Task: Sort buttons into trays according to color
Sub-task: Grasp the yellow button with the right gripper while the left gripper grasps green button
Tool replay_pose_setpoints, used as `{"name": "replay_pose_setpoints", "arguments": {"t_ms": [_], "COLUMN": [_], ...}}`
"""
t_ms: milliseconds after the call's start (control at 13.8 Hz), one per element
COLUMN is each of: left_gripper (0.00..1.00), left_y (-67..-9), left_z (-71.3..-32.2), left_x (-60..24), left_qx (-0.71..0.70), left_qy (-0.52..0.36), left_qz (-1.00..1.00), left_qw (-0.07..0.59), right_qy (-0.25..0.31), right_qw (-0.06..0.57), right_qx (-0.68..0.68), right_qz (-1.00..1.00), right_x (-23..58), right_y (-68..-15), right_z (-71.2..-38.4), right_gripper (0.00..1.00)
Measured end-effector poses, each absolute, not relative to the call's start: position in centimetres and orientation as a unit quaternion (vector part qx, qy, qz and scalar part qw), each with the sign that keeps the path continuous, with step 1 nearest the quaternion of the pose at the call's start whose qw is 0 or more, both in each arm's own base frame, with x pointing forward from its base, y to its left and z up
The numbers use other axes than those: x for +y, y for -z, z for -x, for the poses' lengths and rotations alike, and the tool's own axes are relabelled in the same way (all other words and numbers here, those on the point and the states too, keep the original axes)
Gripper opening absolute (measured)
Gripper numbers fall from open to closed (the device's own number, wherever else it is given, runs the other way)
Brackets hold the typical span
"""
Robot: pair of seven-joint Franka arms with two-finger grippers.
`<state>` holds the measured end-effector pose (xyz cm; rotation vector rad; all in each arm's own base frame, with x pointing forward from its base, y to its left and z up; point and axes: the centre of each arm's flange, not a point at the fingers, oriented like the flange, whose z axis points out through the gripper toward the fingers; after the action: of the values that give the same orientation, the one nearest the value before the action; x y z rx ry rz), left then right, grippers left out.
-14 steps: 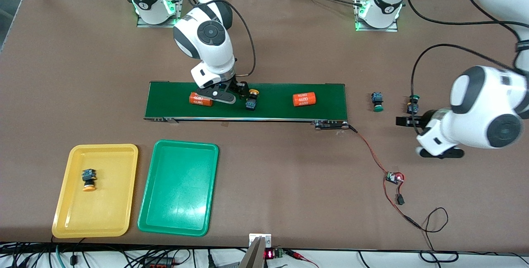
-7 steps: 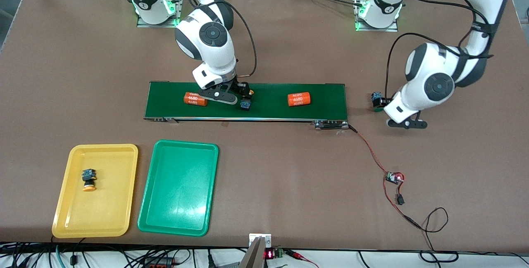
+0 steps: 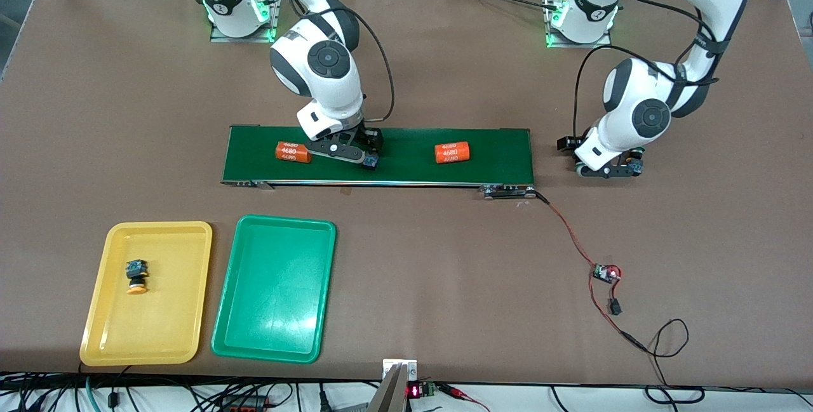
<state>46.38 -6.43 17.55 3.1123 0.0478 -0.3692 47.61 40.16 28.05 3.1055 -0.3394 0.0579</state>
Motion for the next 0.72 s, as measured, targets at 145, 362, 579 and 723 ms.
{"name": "replay_pose_setpoints", "arguments": {"t_ms": [145,362,579,723], "left_gripper": [0.74,0.41,0.41,0.41], "left_y": [-16.5,-17.0,-19.7,-23.4], "left_z": [-46.1,-46.6,-49.0,-51.5], "left_x": [-6.4,-6.4,-6.5,-7.2], "left_qx": [0.017,0.019,0.021,0.016], "left_qy": [0.121,0.113,0.093,0.108], "left_qz": [-0.992,-0.993,-0.995,-0.994], "left_qw": [0.005,0.006,0.006,-0.001], "right_qy": [-0.019,-0.017,-0.024,-0.023], "right_qw": [0.001,-0.001,0.002,0.006], "right_qx": [-0.109,-0.108,-0.102,-0.099], "right_qz": [-0.994,-0.994,-0.995,-0.995], "right_x": [40.4,40.4,40.3,39.9], "right_y": [-27.6,-27.1,-26.4,-25.4], "right_z": [-47.8,-47.8,-48.1,-48.4], "right_gripper": [1.00,1.00,1.00,1.00]}}
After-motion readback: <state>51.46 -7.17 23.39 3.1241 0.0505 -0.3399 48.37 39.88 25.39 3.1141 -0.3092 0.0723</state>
